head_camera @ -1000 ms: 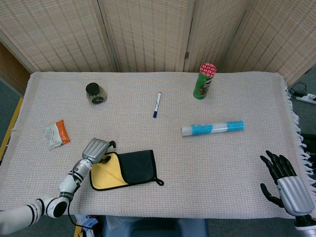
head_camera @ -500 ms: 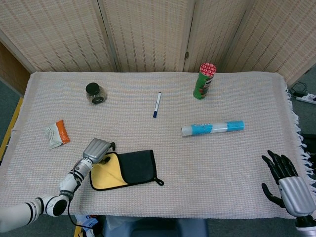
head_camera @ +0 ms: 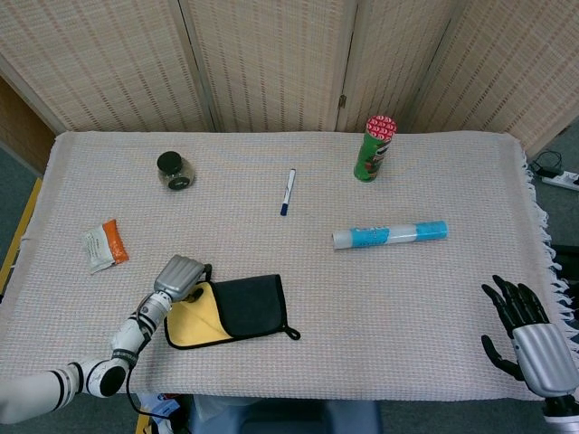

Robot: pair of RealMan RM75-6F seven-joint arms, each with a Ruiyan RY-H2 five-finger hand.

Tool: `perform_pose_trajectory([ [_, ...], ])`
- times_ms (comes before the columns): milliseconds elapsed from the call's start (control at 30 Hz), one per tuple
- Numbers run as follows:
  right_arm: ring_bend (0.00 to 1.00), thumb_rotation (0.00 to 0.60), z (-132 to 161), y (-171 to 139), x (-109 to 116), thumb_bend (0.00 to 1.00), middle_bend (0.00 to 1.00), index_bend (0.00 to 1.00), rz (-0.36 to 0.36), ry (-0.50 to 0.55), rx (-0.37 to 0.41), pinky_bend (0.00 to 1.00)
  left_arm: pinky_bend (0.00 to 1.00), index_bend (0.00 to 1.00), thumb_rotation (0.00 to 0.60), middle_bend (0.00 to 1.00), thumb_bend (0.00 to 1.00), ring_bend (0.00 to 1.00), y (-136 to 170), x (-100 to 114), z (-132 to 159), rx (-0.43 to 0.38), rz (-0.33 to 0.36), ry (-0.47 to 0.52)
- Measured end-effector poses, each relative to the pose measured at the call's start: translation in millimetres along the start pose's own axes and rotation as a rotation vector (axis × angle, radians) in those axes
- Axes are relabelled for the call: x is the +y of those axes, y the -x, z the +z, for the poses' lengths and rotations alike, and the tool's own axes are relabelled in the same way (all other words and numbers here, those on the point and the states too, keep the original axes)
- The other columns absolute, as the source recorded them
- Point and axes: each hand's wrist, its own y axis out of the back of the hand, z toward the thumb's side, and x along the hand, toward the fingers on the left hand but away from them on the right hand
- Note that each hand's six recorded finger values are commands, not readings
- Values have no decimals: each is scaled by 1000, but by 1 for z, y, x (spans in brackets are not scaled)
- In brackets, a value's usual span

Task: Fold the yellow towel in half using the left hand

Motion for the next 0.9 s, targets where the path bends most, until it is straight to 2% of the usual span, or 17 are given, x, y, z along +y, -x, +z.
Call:
perform_pose_trajectory([
  [200,0,600,1,-1,1,483,0,0,-3,0,3,0,1000,594,600,1000,402,1000,2,-1,0,-2,13,0],
  [433,0,600,2,-2,1,483,0,0,-2,2,9,0,1000,672,600,1000,402,1000,7,7,-1,-2,75,4],
  [900,0,600,5,-4,-1,482,0,0,7,3,20,0,1000,700,600,1000,403,1000,45,7,-16,19,128,14],
])
